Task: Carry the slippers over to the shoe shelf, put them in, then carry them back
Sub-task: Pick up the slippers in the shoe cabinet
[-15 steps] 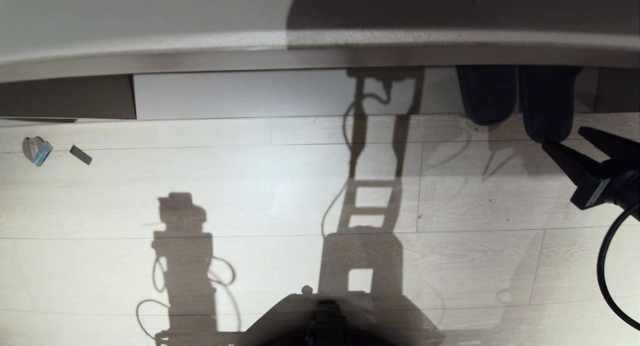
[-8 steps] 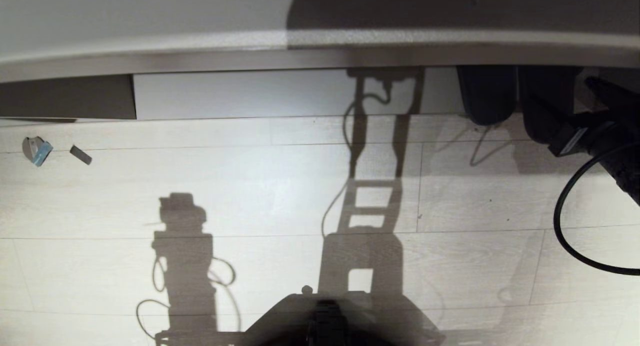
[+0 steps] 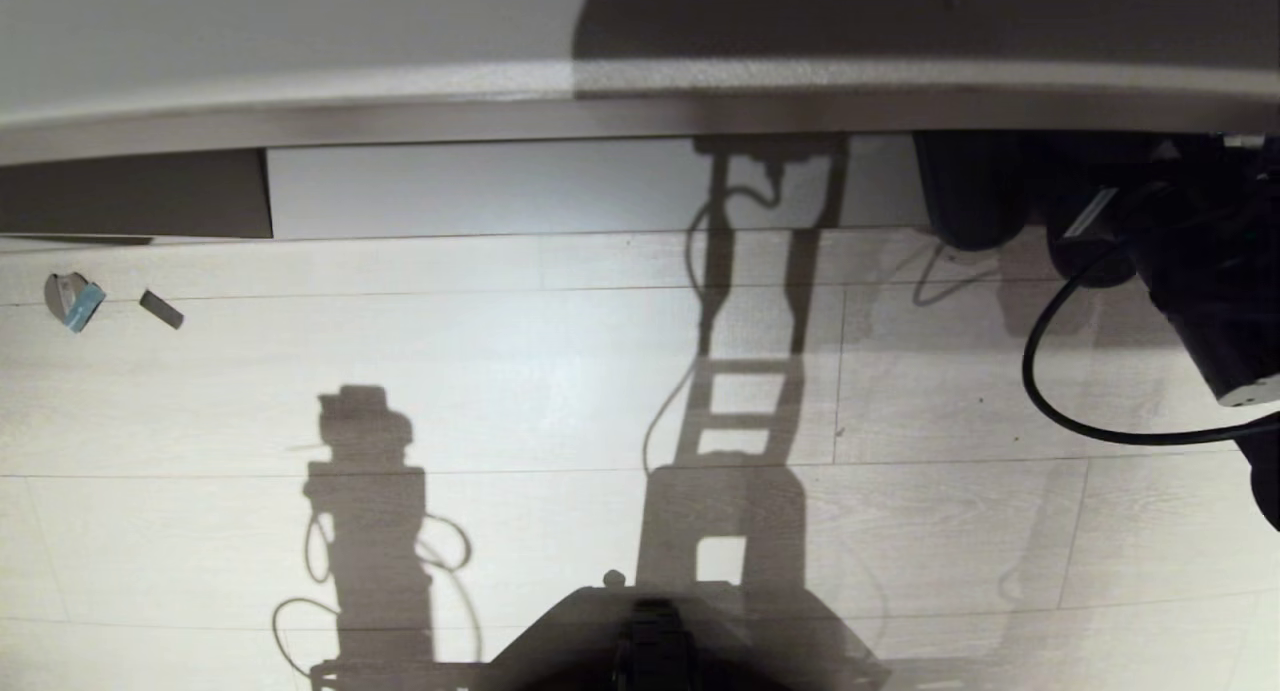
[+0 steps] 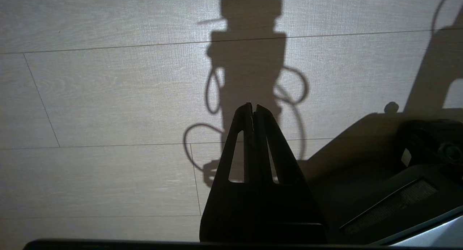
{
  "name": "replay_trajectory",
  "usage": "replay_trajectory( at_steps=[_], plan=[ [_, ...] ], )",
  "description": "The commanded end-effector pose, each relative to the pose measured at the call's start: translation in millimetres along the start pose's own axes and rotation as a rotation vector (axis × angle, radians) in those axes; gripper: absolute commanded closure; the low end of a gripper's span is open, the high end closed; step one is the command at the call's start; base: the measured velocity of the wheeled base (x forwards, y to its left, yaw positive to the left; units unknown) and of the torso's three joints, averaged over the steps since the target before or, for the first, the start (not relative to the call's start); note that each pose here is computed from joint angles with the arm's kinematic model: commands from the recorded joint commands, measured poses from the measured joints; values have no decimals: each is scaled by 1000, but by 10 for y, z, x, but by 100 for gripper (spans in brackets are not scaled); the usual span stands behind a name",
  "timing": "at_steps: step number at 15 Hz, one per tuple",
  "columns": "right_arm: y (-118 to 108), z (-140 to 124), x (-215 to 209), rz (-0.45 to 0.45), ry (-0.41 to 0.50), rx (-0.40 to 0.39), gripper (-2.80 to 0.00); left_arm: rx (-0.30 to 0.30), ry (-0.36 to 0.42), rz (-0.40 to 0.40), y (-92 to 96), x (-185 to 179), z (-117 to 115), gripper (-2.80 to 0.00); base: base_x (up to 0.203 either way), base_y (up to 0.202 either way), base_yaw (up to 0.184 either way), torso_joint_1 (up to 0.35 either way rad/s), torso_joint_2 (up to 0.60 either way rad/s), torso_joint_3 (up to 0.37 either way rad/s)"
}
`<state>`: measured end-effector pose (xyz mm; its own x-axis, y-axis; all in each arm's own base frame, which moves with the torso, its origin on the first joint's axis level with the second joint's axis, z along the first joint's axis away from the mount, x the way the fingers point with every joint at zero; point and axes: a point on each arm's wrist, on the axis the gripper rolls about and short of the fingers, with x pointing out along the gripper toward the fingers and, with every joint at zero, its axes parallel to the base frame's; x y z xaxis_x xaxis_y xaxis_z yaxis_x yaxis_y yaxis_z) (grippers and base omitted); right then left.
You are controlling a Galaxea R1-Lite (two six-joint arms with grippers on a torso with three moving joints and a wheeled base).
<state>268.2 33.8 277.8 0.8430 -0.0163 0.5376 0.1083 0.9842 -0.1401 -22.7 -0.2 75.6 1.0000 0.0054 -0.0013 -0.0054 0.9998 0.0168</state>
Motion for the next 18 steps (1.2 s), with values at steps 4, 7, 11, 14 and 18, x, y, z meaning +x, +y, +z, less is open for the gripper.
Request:
replay_trajectory(
  at_steps=[4,7,11,14,18],
  plan=[
    [117,-124,208,-58,-44,42,-280,0,0,1,0,0,0,0,0,0,0,0,0,0],
    [126,-132,210,-85,-35,45,-280,0,-1,1,0,0,1,0,0,0,0,0,0,0],
    [177,-23,157,-78,-44,63,-280,2,-1,1,0,0,1,0,0,0,0,0,0,0],
    [227,70,52,-71,-13,75,-280,2,0,1,0,0,0,0,0,0,0,0,0,0],
    [210,119,41,-116,8,74,-280,2,-1,1,0,0,0,0,0,0,0,0,0,0]
  ],
)
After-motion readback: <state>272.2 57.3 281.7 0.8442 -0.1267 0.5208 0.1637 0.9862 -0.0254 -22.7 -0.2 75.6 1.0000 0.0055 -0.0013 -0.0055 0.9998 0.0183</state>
